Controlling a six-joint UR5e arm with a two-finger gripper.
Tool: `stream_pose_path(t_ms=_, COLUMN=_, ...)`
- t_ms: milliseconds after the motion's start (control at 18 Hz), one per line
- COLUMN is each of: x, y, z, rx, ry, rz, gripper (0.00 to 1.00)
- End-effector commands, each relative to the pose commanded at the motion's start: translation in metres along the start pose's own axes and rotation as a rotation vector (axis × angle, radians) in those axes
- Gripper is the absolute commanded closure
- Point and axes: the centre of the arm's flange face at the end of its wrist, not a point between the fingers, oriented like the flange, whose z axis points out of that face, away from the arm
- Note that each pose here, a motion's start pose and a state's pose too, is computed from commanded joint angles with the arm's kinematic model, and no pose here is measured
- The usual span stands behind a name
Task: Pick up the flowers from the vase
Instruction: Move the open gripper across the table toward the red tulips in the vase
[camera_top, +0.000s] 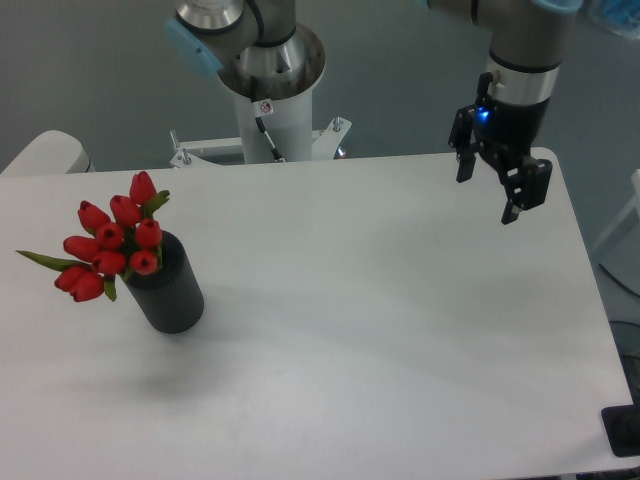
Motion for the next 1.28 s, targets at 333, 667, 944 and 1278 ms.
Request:
stream_pose_path(t_ms=333, x=0.002, y=-0.015, z=0.006, rx=0.009, ry=0.006, rz=-0.034, gripper=0.0)
stream_pose_path(t_ms=667, x=0.005, y=-0.054, z=0.01, rx=0.041, ry=0.014, rz=-0.093, gripper=0.0)
stream_pose_path(t_ms=944, x=0.033, y=-0.104, z=0.035, rx=0.08, ry=0.075, rz=-0.145, gripper=0.0)
stream_pose_path(t_ms=1278, x=0.073, y=-0.145, z=0.049, rx=0.286, ry=0.105, rz=-0.324, gripper=0.0)
